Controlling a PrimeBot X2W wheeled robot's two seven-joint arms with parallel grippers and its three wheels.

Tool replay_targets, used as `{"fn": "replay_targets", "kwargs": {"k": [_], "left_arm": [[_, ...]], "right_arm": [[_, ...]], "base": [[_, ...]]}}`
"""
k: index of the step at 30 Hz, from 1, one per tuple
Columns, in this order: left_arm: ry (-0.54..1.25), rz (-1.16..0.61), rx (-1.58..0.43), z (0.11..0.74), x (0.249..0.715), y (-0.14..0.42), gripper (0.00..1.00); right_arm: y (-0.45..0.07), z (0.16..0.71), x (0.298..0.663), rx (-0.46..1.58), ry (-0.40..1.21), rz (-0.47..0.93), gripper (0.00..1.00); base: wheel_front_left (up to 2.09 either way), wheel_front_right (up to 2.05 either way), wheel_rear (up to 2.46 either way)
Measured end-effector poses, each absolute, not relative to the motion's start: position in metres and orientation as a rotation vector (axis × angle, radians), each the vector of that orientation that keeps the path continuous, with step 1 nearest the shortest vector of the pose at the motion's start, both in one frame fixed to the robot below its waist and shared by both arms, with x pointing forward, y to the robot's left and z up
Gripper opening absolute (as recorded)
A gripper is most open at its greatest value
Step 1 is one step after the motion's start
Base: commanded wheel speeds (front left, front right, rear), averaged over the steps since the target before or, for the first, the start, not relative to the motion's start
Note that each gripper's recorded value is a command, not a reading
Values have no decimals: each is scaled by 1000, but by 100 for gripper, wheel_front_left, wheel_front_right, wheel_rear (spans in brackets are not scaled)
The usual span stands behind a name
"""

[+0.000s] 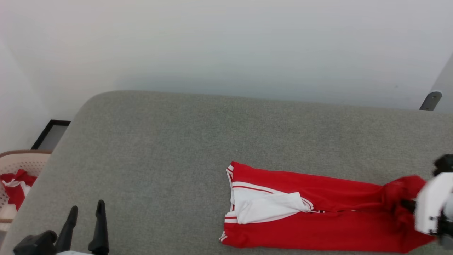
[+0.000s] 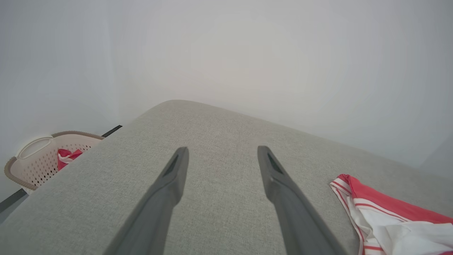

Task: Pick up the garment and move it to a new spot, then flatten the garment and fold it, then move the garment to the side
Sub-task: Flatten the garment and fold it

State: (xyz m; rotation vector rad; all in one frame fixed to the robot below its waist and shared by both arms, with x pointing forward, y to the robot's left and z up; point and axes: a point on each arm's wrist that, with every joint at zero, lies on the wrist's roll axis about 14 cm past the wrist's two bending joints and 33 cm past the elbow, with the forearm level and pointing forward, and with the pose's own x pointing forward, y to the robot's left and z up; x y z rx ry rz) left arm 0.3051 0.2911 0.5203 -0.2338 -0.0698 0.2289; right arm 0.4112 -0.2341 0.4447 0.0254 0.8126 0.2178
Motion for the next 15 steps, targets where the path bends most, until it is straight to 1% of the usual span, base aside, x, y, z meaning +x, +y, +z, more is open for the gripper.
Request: {"fn": "replay_targets", "kwargs": {"k": [2,8,15], "left_arm": [[-69,222,-235,520,305,289,100],[-69,214,-235,520,301,286,100],[-76,212,-241,522,298,284,100]], "right_arm": [[-210,450,412,60,789,276,0],[-135,466,415,80,731,454,0],[-56,470,413,73,702,608,0]], "base": [[0,0,0],[0,0,0],[0,0,0]]}}
